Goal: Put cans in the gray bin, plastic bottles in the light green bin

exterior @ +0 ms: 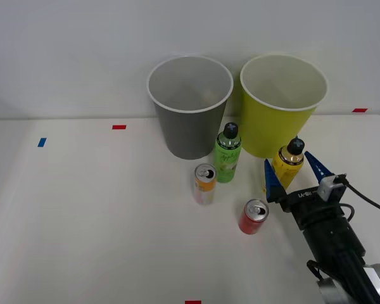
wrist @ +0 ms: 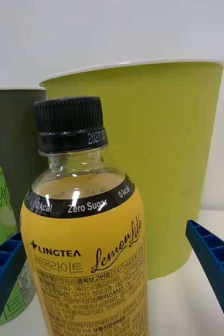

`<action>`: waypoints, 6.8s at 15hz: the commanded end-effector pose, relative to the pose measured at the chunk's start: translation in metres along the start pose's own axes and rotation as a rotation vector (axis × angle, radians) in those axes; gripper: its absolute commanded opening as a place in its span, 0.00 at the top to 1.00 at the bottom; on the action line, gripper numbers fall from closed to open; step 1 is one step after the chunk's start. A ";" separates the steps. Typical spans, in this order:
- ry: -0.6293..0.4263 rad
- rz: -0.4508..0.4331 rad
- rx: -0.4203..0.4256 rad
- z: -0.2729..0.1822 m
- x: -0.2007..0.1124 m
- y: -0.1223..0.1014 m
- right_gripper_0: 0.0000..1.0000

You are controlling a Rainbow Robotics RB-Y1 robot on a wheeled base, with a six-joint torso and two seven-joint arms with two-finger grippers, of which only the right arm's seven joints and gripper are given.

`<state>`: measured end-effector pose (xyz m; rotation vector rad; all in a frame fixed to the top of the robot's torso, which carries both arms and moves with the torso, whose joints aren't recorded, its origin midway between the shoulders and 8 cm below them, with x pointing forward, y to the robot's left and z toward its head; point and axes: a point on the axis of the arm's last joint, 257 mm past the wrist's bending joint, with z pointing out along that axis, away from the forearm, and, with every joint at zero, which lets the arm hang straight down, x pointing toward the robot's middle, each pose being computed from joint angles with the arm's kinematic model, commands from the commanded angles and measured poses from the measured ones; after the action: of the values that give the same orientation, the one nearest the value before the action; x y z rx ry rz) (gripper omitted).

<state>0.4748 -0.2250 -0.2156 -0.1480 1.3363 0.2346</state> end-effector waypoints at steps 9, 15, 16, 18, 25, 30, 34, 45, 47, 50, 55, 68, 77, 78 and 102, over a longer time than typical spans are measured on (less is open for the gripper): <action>-0.011 0.023 -0.001 0.000 -0.003 0.000 0.00; -0.007 -0.014 -0.023 0.002 -0.005 -0.003 0.00; 0.007 -0.016 -0.016 0.002 -0.002 -0.005 0.00; 0.012 -0.007 -0.006 0.004 -0.001 -0.006 0.00; 0.022 -0.012 -0.010 0.006 0.001 -0.006 0.33; 0.027 -0.029 -0.027 0.007 0.002 -0.002 0.88; 0.030 -0.028 -0.026 0.006 0.002 -0.006 1.00; -0.034 0.066 -0.042 0.000 -0.026 -0.017 1.00; -0.088 0.190 -0.057 0.003 -0.050 0.000 1.00; -0.170 0.301 -0.078 0.009 -0.090 0.016 1.00; -0.290 0.361 -0.095 0.014 -0.160 0.018 1.00; -0.313 0.375 0.021 0.077 -0.280 -0.024 1.00; -0.209 0.358 0.074 0.154 -0.272 -0.032 1.00; -0.210 0.345 0.079 0.159 -0.273 -0.034 1.00; -0.151 0.292 0.092 0.159 -0.245 -0.028 0.00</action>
<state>0.5795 -0.2342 0.0585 0.1390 1.2136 0.4173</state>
